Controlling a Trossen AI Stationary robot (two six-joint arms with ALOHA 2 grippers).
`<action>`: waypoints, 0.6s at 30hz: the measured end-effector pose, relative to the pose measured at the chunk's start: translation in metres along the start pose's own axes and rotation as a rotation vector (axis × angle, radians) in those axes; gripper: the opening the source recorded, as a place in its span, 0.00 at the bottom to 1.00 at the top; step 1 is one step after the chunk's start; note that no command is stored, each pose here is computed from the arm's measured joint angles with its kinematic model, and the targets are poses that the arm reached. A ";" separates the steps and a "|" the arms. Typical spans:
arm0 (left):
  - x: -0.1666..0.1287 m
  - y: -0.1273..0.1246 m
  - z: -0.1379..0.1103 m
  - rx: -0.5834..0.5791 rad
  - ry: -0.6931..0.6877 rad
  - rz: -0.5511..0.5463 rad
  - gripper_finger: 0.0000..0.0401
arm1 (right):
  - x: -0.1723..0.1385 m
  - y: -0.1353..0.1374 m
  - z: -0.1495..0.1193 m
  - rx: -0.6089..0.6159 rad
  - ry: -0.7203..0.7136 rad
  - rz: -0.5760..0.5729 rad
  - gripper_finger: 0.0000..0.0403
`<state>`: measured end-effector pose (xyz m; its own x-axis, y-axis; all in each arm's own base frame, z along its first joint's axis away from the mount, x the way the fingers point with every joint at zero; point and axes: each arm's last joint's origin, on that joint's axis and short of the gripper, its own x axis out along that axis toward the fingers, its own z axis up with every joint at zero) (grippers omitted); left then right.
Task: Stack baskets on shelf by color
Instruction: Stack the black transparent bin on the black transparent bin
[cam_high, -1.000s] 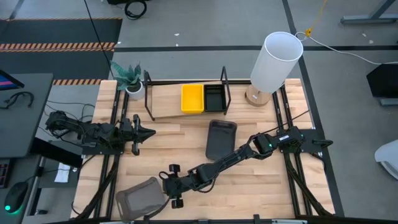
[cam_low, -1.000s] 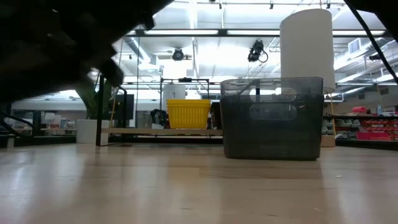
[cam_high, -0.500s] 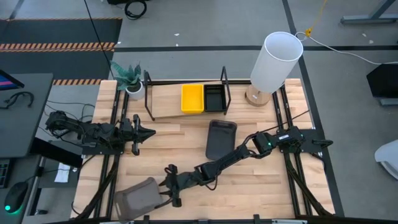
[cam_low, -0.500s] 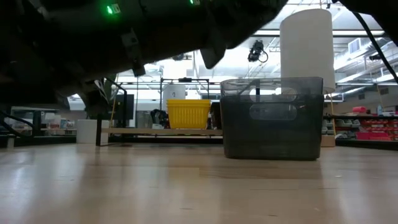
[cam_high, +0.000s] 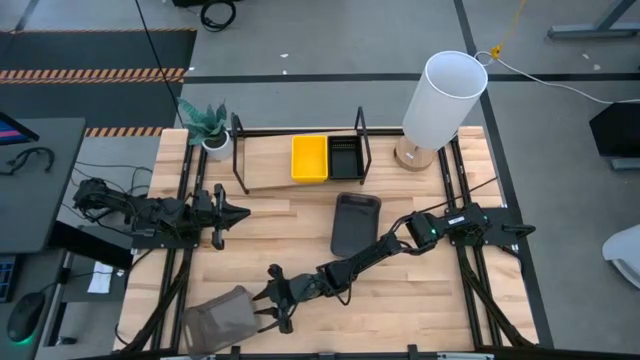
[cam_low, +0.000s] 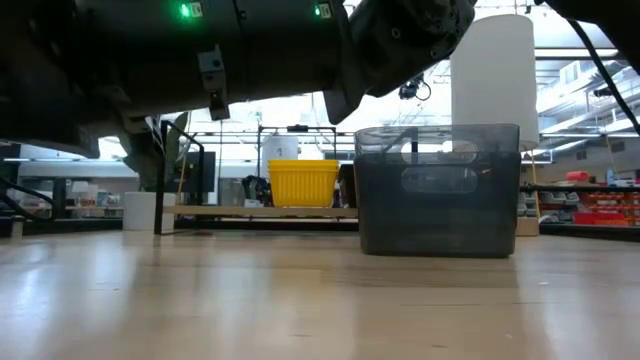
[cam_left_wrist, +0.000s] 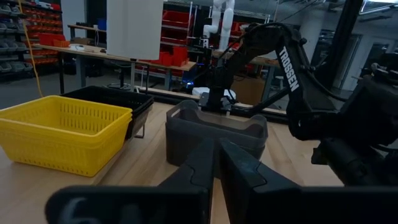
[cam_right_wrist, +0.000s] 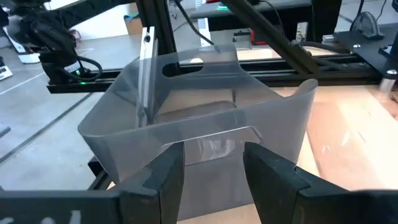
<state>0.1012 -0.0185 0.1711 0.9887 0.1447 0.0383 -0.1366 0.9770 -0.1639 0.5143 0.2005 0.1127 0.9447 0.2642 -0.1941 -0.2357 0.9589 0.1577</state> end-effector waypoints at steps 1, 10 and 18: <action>0.000 0.000 0.000 0.000 0.000 0.000 0.07 | 0.000 0.000 0.000 -0.001 0.001 0.000 0.42; 0.000 0.000 0.000 0.000 0.000 0.000 0.09 | -0.017 0.009 0.040 -0.076 0.088 -0.015 0.42; 0.000 0.000 0.000 0.000 0.000 0.000 0.07 | -0.030 0.012 0.055 0.000 0.190 -0.110 0.38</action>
<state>0.1012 -0.0185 0.1711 0.9887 0.1451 0.0381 -0.1371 0.9770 -0.1636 0.4959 0.1983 0.1736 0.9049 0.1723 -0.3892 -0.1331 0.9831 0.1256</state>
